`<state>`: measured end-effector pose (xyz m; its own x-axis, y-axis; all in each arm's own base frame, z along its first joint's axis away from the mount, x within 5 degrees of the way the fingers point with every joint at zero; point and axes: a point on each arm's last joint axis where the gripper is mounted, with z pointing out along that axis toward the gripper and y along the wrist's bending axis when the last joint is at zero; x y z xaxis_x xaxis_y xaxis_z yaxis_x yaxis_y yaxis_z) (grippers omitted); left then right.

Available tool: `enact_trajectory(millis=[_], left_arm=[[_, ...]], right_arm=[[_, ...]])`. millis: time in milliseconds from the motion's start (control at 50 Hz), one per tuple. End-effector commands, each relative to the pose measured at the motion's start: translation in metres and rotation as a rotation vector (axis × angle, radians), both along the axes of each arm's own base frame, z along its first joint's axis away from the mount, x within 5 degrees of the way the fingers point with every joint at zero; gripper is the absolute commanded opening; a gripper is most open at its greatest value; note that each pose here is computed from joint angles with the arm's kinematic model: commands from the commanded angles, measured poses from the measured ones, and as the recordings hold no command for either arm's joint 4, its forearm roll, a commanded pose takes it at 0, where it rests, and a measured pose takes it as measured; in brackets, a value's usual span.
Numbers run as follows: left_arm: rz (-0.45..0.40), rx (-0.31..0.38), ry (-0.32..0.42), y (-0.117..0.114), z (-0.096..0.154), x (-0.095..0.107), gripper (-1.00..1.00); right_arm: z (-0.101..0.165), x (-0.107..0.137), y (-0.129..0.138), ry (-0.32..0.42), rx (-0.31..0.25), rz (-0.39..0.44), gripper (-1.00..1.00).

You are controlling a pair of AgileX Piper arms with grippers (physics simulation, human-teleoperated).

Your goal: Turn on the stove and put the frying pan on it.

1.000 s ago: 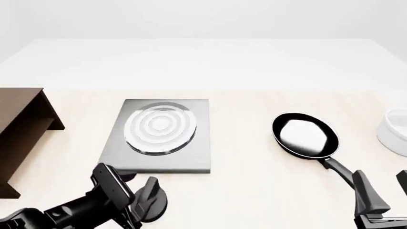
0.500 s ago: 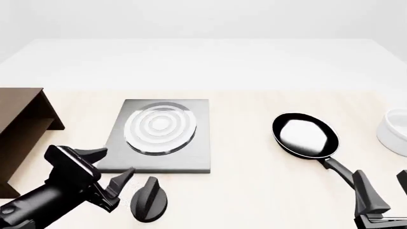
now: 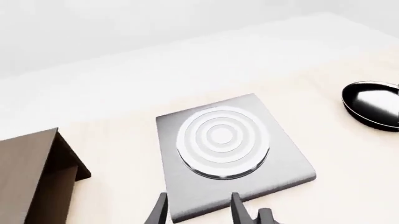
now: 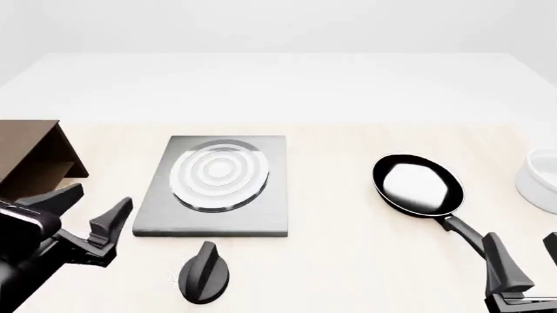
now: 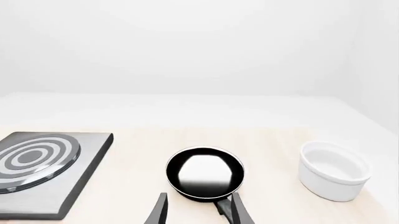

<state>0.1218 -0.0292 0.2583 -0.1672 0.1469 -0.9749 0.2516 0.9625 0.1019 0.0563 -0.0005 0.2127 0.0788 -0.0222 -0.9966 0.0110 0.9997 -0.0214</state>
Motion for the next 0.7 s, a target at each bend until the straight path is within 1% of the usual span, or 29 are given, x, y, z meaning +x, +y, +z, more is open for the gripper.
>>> enact_trajectory(millis=[20,40,80,100,120,140,160,200,220,240,260,300,320,340,380,440,480,500,540,560,580,640,660,680,700], left_arm=[[0.099,-0.090,-0.172,0.015,0.018,-0.024,1.00],[0.150,-0.145,-0.190,0.020,0.017,-0.028,1.00],[0.161,-0.141,-0.188,0.021,0.014,-0.029,1.00],[0.166,-0.096,-0.209,0.022,0.010,-0.031,1.00],[0.190,-0.076,-0.222,0.025,0.007,-0.033,1.00],[0.196,-0.099,-0.205,0.025,0.001,-0.031,1.00],[0.192,-0.108,-0.198,0.025,-0.001,-0.030,1.00],[0.239,-0.110,-0.244,0.029,-0.007,-0.039,1.00],[0.232,-0.122,-0.237,0.028,-0.010,-0.038,1.00],[0.246,-0.172,-0.210,0.029,-0.014,-0.034,1.00],[0.256,-0.153,-0.217,0.030,-0.016,-0.034,1.00],[0.258,-0.167,-0.221,0.030,-0.019,-0.035,1.00],[0.270,-0.152,-0.224,0.031,-0.020,-0.034,1.00],[0.270,-0.152,-0.224,0.031,-0.021,-0.034,1.00],[0.279,-0.175,-0.229,0.032,-0.023,-0.034,1.00],[0.301,-0.154,-0.252,0.034,-0.029,-0.036,1.00],[0.314,-0.146,-0.250,0.036,-0.037,-0.035,1.00],[0.332,-0.164,-0.254,0.037,-0.039,-0.035,1.00],[0.333,-0.175,-0.252,0.037,-0.040,-0.034,1.00],[0.340,-0.164,-0.246,0.038,-0.041,-0.031,1.00],[0.347,-0.175,-0.245,0.039,-0.041,-0.030,1.00],[0.347,-0.163,-0.249,0.039,-0.041,-0.028,1.00],[0.349,-0.146,-0.252,0.039,-0.041,-0.027,1.00],[0.350,-0.159,-0.245,0.040,-0.041,-0.025,1.00],[0.349,-0.157,-0.243,0.040,-0.042,-0.024,1.00]], right_arm=[[0.000,0.000,0.000,-0.002,-0.002,0.000,1.00],[0.000,0.000,0.000,-0.002,-0.002,-0.001,1.00],[0.000,0.000,0.000,-0.002,-0.002,-0.001,1.00],[0.000,0.000,0.000,-0.002,-0.002,-0.001,1.00],[0.000,0.000,0.000,-0.002,-0.002,-0.001,1.00],[0.000,0.000,0.000,-0.003,-0.003,-0.002,1.00],[0.001,0.000,0.000,-0.002,-0.003,-0.002,1.00],[0.000,0.000,0.000,-0.002,-0.005,-0.002,1.00],[0.000,0.000,0.000,-0.002,-0.005,-0.002,1.00],[0.000,0.000,0.000,-0.002,-0.007,-0.003,1.00],[0.000,0.000,0.000,-0.002,-0.007,-0.003,1.00],[0.001,0.000,0.000,-0.003,-0.009,-0.005,1.00],[0.001,0.000,0.000,-0.003,-0.010,-0.005,1.00],[0.001,0.000,0.000,-0.003,-0.010,-0.005,1.00],[0.000,0.000,0.000,-0.002,-0.010,-0.007,1.00],[0.001,0.000,0.000,-0.002,-0.012,-0.007,1.00],[0.000,0.000,0.000,0.001,-0.014,-0.007,1.00],[0.000,0.000,0.000,0.005,-0.010,-0.008,1.00],[0.000,0.001,-0.001,0.006,-0.011,-0.010,1.00],[-0.001,0.001,-0.001,0.010,-0.015,-0.010,1.00],[-0.001,0.003,-0.001,0.020,-0.012,-0.010,1.00],[-0.001,0.012,-0.001,0.051,0.010,-0.017,1.00],[-0.001,0.018,-0.001,0.073,0.027,-0.014,1.00],[-0.002,0.022,0.000,0.087,0.017,-0.002,1.00],[-0.001,0.020,-0.001,0.075,0.014,-0.007,1.00]])
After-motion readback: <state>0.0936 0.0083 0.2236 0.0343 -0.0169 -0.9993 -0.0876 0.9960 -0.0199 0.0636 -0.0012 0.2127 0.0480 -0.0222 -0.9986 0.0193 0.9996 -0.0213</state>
